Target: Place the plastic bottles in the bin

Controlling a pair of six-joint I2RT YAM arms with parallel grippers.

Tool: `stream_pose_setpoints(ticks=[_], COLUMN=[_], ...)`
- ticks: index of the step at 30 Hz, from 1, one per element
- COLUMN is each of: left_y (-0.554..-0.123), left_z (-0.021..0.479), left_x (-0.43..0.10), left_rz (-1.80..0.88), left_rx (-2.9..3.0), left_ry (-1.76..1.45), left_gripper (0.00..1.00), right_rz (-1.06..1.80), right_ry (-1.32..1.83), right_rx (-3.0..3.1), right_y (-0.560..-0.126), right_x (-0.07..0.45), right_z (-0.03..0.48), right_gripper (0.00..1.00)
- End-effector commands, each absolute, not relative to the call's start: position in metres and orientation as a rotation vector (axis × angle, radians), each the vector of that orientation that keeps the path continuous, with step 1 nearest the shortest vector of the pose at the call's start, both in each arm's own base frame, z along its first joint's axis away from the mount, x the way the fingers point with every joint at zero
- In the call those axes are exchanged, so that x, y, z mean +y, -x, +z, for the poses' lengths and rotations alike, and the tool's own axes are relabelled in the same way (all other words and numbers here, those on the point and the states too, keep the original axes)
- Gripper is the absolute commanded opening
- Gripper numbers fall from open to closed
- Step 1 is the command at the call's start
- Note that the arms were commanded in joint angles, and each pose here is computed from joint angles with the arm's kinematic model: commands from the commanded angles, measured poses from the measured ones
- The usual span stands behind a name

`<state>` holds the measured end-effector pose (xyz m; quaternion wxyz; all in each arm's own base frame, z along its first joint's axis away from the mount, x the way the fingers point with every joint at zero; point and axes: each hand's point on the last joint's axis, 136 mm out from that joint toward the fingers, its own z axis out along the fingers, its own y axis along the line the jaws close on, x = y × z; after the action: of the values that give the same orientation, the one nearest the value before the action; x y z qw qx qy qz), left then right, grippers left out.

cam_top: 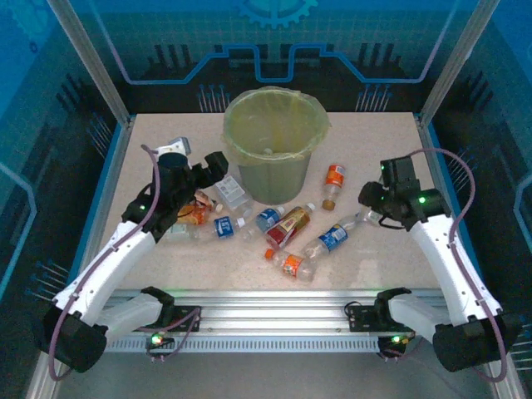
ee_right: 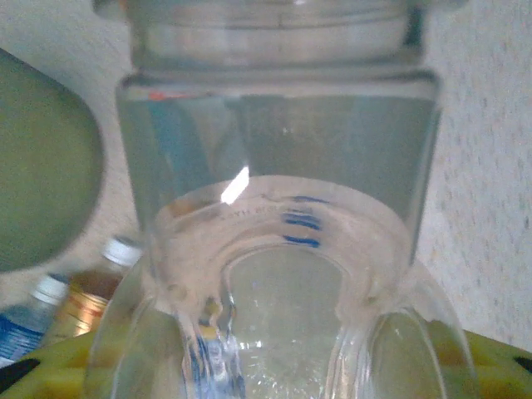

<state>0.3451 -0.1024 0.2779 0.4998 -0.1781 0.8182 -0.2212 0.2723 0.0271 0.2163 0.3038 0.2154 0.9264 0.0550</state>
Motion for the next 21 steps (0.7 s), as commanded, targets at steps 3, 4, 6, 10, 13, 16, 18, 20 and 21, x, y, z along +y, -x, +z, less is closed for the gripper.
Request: stream_pose_setpoints(ticks=[3, 4, 6, 10, 13, 16, 18, 20, 21], left_y=[-0.335, -0.335, -0.333, -0.331, -0.331, -0.328, -0.327, -0.326, -0.325], left_z=[0.281, 0.281, 0.280, 0.277, 0.274, 0.271, 0.268, 0.269, 0.269], left_x=[-0.088, -0.087, -0.086, -0.086, -0.086, -0.085, -0.084, -0.084, -0.084], left_rz=[-0.527, -0.528, -0.533, -0.547, -0.553, -0.562, -0.571, -0.579, -0.581], left_rx=[1.942, 1.941, 1.940, 1.940, 1.945, 1.949, 1.942, 1.936, 1.936], left_ry=[0.493, 0.499, 0.507, 0.525, 0.536, 0.550, 0.561, 0.565, 0.565], left_gripper=[0.99, 0.99, 0.99, 0.99, 0.99, 0.99, 0.99, 0.99, 0.99], right_rz=[0.109, 0.120, 0.148, 0.243, 0.288, 0.334, 0.363, 0.378, 0.385], right_ry=[-0.392, -0.366, -0.322, -0.224, -0.143, -0.065, -0.010, 0.042, 0.063], right_rx=[2.348, 2.331, 2.297, 2.231, 2.177, 2.139, 2.119, 2.097, 2.088], right_y=[-0.302, -0.308, -0.319, -0.343, -0.358, -0.373, -0.383, -0.393, -0.396], right_x=[0.042, 0.047, 0.057, 0.085, 0.107, 0.130, 0.145, 0.160, 0.167], right_z=[0.273, 0.282, 0.300, 0.336, 0.363, 0.387, 0.400, 0.412, 0.417], right_gripper=[0.26, 0.26, 0.26, 0.26, 0.26, 0.26, 0.26, 0.26, 0.26])
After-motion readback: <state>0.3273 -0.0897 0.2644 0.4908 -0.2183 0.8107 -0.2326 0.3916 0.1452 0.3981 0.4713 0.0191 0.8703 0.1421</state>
